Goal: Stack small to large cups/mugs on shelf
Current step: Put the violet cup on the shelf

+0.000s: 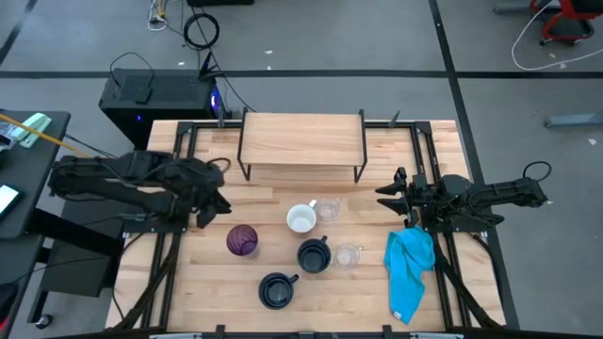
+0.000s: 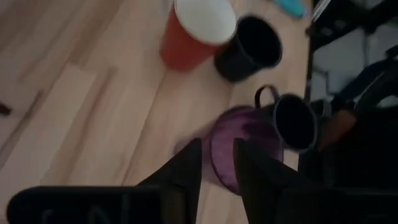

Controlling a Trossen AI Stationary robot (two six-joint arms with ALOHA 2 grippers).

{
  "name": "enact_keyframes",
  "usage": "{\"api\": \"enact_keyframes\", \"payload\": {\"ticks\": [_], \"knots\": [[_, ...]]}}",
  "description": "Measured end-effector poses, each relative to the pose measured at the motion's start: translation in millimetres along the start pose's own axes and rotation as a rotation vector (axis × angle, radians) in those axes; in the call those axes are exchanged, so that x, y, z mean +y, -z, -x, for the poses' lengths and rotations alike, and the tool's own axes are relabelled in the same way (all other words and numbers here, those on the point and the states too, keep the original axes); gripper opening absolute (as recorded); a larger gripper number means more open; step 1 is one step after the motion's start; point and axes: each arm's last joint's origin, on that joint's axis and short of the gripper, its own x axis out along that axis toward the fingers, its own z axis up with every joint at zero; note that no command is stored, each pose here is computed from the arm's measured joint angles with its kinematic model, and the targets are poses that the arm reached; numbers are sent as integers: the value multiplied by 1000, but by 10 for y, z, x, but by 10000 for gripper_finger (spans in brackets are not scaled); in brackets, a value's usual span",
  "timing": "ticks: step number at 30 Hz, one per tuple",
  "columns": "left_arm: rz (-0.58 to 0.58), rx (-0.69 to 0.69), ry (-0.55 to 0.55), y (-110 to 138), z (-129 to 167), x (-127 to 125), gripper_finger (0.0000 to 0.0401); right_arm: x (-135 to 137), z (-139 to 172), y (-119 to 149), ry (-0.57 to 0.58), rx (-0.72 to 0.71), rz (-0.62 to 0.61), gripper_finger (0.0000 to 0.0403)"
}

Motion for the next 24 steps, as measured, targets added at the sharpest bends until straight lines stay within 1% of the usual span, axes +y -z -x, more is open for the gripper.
{"api": "enact_keyframes", "payload": {"ticks": [4, 7, 9, 12, 15, 17, 19, 24], "knots": [[-4, 135, -84, -116, -67, -107, 103, 0, 0, 0, 0, 0, 0, 159], [-11, 205, -149, -201, -138, -164, 110, 0, 0, 1, 0, 0, 0, 159], [-10, 247, -190, -255, -184, -188, 124, 0, 0, 1, 0, 0, 0, 159], [-4, 302, -238, -318, -244, -217, 159, 0, 0, 0, 0, 0, 0, 159], [36, 343, -267, -371, -307, -245, 192, 0, 0, 0, 0, 0, 0, 159], [79, 375, -272, -392, -359, -261, 205, -1, 0, 2, 1, 1, 0, 159], [94, 404, -257, -407, -423, -293, 210, -1, 0, 5, 1, 4, 0, 159], [50, 441, -287, -388, -556, -355, 201, -1, 0, 4, 1, 4, 0, 159]]}}
